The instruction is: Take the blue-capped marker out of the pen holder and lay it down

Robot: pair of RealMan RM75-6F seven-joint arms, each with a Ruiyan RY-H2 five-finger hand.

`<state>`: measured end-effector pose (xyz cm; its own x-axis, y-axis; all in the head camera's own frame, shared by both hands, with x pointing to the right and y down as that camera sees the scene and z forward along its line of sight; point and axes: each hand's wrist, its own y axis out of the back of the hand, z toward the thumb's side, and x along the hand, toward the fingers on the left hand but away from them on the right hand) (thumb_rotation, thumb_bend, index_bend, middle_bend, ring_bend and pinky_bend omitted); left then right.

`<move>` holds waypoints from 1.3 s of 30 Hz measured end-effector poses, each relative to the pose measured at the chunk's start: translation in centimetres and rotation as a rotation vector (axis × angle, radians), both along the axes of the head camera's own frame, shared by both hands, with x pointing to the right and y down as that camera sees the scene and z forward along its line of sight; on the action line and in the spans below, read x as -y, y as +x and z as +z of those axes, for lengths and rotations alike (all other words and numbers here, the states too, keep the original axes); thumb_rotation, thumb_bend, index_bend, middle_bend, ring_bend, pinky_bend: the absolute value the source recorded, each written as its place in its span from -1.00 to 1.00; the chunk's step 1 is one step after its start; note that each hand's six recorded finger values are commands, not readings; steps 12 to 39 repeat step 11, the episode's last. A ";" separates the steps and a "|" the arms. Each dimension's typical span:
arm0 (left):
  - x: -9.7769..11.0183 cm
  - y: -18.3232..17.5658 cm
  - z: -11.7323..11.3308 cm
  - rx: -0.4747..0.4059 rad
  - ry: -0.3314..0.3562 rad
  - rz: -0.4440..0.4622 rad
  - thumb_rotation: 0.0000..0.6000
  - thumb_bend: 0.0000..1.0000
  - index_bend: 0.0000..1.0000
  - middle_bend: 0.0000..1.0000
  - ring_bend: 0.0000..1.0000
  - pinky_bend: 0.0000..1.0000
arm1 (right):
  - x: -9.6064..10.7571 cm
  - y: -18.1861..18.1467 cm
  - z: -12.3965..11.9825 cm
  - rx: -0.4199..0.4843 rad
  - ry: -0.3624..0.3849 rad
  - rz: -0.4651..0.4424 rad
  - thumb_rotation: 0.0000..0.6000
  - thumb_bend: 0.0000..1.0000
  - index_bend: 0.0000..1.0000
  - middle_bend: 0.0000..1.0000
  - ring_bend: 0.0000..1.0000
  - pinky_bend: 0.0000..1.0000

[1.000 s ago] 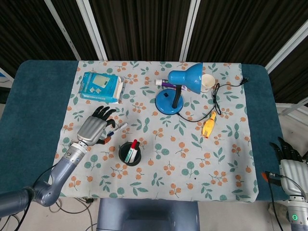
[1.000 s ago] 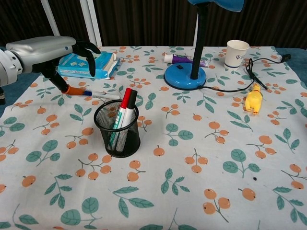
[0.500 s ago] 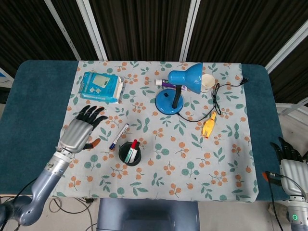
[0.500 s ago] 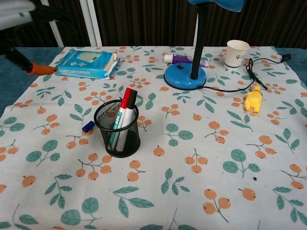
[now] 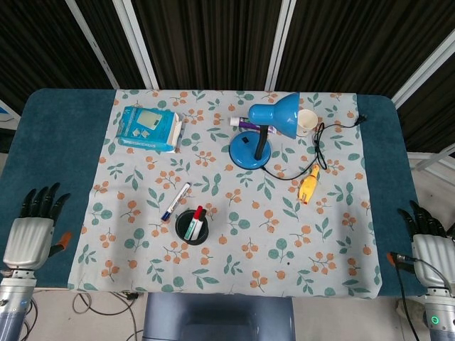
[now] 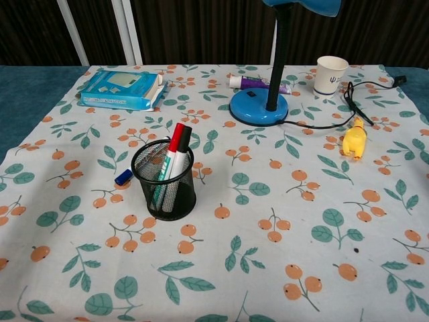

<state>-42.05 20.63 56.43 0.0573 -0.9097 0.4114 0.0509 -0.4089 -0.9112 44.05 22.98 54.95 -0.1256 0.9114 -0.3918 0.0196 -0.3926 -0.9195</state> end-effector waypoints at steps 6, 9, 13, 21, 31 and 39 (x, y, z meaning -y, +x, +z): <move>-1.7 -2.5 -0.1 -0.056 0.026 -0.058 1.00 -0.50 -0.72 -1.00 -1.00 -1.00 | 0.0 0.0 0.1 0.001 -0.001 0.002 1.00 -0.64 -0.66 -0.90 -0.81 -0.64; -1.9 -3.2 -0.1 -0.084 0.029 -0.079 1.00 -0.50 -0.71 -1.00 -1.00 -1.00 | -0.1 -0.1 0.2 0.004 -0.011 0.003 1.00 -0.64 -0.66 -0.90 -0.81 -0.64; -1.8 -3.5 -0.3 -0.097 0.032 -0.090 1.00 -0.50 -0.71 -1.00 -1.00 -1.00 | -0.1 -0.1 0.2 0.004 -0.014 0.000 1.00 -0.64 -0.66 -0.90 -0.81 -0.64; -1.8 -3.5 -0.3 -0.097 0.032 -0.090 1.00 -0.50 -0.71 -1.00 -1.00 -1.00 | -0.1 -0.1 0.2 0.004 -0.014 0.000 1.00 -0.64 -0.66 -0.90 -0.81 -0.64; -1.8 -3.5 -0.3 -0.097 0.032 -0.090 1.00 -0.50 -0.71 -1.00 -1.00 -1.00 | -0.1 -0.1 0.2 0.004 -0.014 0.000 1.00 -0.64 -0.66 -0.90 -0.81 -0.64; -1.8 -3.5 -0.3 -0.097 0.032 -0.090 1.00 -0.50 -0.71 -1.00 -1.00 -1.00 | -0.1 -0.1 0.2 0.004 -0.014 0.000 1.00 -0.64 -0.66 -0.90 -0.81 -0.64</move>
